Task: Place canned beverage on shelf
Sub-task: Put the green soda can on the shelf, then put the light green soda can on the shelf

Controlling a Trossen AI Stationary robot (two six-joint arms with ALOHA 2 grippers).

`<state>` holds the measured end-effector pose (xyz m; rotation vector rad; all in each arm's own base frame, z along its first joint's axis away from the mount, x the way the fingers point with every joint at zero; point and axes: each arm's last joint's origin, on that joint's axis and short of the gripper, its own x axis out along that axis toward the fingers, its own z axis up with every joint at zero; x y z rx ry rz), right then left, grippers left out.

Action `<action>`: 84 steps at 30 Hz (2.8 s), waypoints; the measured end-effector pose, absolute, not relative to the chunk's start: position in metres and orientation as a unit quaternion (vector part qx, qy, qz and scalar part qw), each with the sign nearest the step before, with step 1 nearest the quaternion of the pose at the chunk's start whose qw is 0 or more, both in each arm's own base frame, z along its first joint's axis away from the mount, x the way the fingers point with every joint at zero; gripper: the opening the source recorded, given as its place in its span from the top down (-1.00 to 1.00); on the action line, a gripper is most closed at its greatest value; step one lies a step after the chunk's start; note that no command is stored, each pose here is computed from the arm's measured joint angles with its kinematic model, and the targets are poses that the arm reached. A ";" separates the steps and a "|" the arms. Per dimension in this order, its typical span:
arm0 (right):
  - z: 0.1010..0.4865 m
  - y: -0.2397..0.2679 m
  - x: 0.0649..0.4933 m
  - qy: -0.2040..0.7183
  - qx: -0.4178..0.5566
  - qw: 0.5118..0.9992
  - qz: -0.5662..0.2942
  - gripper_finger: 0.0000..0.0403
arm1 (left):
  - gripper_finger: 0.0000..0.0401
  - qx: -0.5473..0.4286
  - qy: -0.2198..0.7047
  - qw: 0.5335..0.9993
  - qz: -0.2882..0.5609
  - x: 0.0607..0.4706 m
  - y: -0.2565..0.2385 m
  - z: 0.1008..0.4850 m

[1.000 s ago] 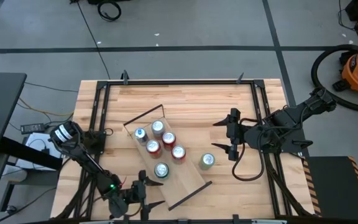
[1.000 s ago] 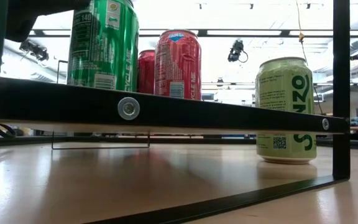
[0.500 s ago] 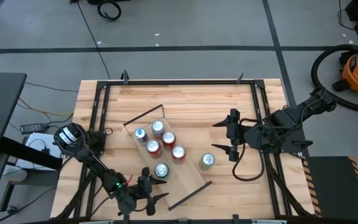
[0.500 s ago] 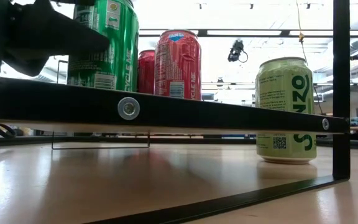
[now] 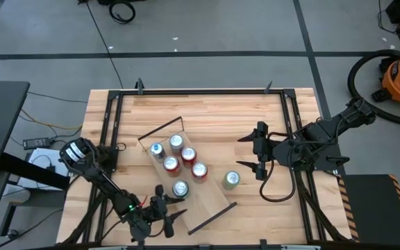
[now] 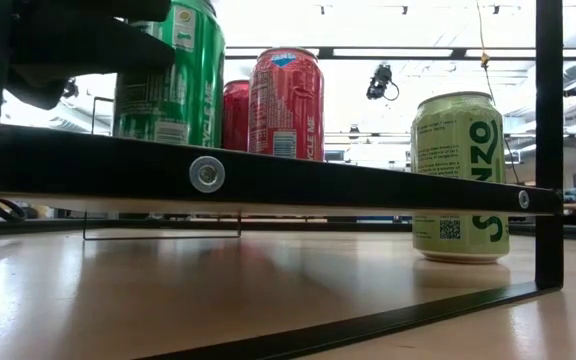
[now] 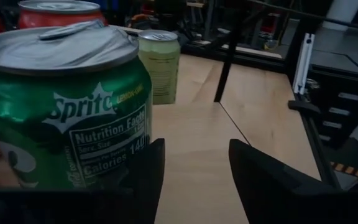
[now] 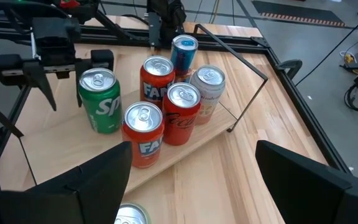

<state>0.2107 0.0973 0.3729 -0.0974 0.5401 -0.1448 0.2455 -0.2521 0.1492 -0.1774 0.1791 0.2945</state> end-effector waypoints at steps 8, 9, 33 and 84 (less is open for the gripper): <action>0.373 0.097 0.211 0.266 -0.048 0.960 -0.072 -0.75 | 0.07 -0.089 0.074 0.978 0.173 0.245 -0.251 0.150; 0.373 0.097 0.211 0.266 -0.048 0.960 -0.072 -0.75 | 0.07 -0.089 0.073 0.978 0.174 0.245 -0.250 0.150; 0.373 0.097 0.211 0.266 -0.048 0.960 -0.071 -0.75 | 0.07 -0.098 0.079 0.973 0.194 0.247 -0.244 0.145; 0.372 0.101 0.212 0.279 -0.052 0.959 -0.023 -0.75 | 0.07 -0.042 0.098 0.979 0.172 0.236 -0.253 0.143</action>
